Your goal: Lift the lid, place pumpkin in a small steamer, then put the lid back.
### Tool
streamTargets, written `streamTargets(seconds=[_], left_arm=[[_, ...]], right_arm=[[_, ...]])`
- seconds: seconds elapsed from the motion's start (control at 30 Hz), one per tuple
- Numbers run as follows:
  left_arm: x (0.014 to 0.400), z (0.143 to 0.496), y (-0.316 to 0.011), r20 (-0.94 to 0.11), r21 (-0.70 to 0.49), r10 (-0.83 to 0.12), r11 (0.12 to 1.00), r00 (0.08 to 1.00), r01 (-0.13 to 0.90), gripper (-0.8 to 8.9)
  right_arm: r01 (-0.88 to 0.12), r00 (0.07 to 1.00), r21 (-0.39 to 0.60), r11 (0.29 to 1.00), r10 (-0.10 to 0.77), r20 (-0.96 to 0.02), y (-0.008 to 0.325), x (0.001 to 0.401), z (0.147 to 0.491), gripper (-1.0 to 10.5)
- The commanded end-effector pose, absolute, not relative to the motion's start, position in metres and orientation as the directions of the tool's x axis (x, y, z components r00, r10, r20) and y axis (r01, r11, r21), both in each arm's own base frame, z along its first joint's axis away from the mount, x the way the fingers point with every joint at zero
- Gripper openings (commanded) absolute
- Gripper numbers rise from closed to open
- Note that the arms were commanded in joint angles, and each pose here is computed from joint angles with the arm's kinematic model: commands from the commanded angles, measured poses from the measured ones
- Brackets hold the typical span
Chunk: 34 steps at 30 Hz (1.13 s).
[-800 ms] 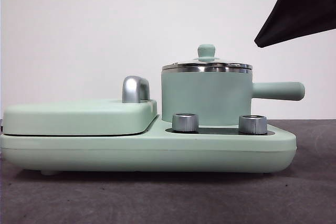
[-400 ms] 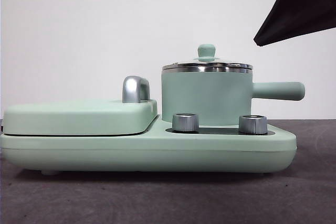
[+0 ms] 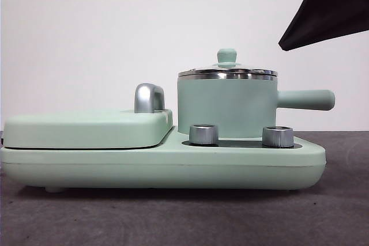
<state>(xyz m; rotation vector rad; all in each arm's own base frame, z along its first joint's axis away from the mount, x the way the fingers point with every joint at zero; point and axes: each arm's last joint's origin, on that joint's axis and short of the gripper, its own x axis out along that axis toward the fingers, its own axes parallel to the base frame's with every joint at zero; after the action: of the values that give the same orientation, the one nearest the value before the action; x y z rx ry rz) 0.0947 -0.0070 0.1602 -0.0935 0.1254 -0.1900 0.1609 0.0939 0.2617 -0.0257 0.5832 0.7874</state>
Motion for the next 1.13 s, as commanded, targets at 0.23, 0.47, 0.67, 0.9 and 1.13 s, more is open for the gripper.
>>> streamTargets(seconds=[0.23, 0.47, 0.67, 0.9, 1.13], left_arm=[[0.096, 0.155, -0.007, -0.124, -0.089, -0.191, 0.98, 0.974, 0.18, 0.07], [0.096, 0.155, -0.007, -0.124, -0.089, -0.191, 0.98, 0.974, 0.181, 0.07], [0.096, 0.155, -0.007, -0.124, -0.089, -0.191, 0.98, 0.974, 0.181, 0.07], [0.096, 0.155, -0.007, -0.124, -0.089, -0.191, 0.98, 0.974, 0.181, 0.07], [0.096, 0.155, -0.007, -0.124, -0.089, -0.191, 0.98, 0.974, 0.181, 0.07]], right_arm=[[-0.677, 0.641, 0.05, 0.735, 0.621, -0.45, 0.087, 0.153, 0.273, 0.2], [-0.571, 0.752, -0.009, 0.821, 0.519, -0.407, 0.061, 0.135, 0.259, 0.2], [-0.456, 0.835, -0.031, 0.889, 0.416, -0.36, 0.041, 0.122, 0.239, 0.2], [-0.331, 0.913, -0.047, 0.942, 0.307, -0.27, 0.024, 0.111, 0.212, 0.2], [-0.18, 0.966, -0.071, 0.981, 0.162, -0.204, 0.012, 0.099, 0.189, 0.2]])
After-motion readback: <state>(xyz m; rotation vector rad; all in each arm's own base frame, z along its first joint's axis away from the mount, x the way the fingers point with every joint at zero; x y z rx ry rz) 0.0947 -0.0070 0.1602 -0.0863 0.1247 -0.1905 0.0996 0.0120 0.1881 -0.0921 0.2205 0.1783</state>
